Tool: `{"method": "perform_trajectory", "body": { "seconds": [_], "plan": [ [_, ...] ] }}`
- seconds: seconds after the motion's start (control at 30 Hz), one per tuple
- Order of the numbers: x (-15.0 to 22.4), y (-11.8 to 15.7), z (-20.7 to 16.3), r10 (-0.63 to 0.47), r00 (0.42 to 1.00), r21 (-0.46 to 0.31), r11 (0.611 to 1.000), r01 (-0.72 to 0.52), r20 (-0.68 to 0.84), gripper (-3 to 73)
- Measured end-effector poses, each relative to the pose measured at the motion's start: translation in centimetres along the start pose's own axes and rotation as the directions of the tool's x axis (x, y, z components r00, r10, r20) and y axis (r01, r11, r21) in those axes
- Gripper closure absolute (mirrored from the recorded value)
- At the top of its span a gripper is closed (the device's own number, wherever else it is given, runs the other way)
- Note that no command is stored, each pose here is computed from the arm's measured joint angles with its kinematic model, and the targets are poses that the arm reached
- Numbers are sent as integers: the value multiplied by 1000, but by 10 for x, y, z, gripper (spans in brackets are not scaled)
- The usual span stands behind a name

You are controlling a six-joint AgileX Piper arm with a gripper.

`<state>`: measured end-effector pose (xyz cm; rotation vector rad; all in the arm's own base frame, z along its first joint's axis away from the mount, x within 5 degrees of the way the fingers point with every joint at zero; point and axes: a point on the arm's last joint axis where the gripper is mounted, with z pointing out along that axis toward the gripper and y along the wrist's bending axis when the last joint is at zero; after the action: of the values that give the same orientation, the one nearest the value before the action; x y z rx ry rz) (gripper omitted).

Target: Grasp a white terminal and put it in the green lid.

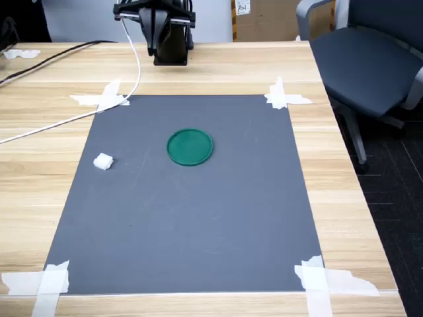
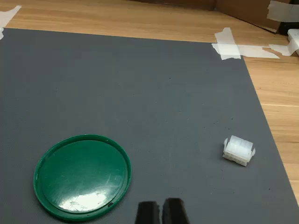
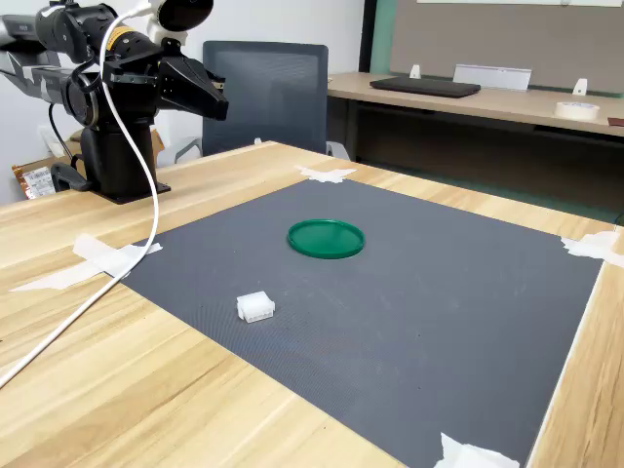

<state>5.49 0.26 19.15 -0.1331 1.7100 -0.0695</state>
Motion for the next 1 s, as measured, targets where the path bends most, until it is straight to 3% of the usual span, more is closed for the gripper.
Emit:
{"method": "perform_trajectory", "body": {
  "seconds": [1.0],
  "plan": [
    [-3, -1, 1, 0, 1000, 8, 1000, 0, 26, 724]
  ]
}}
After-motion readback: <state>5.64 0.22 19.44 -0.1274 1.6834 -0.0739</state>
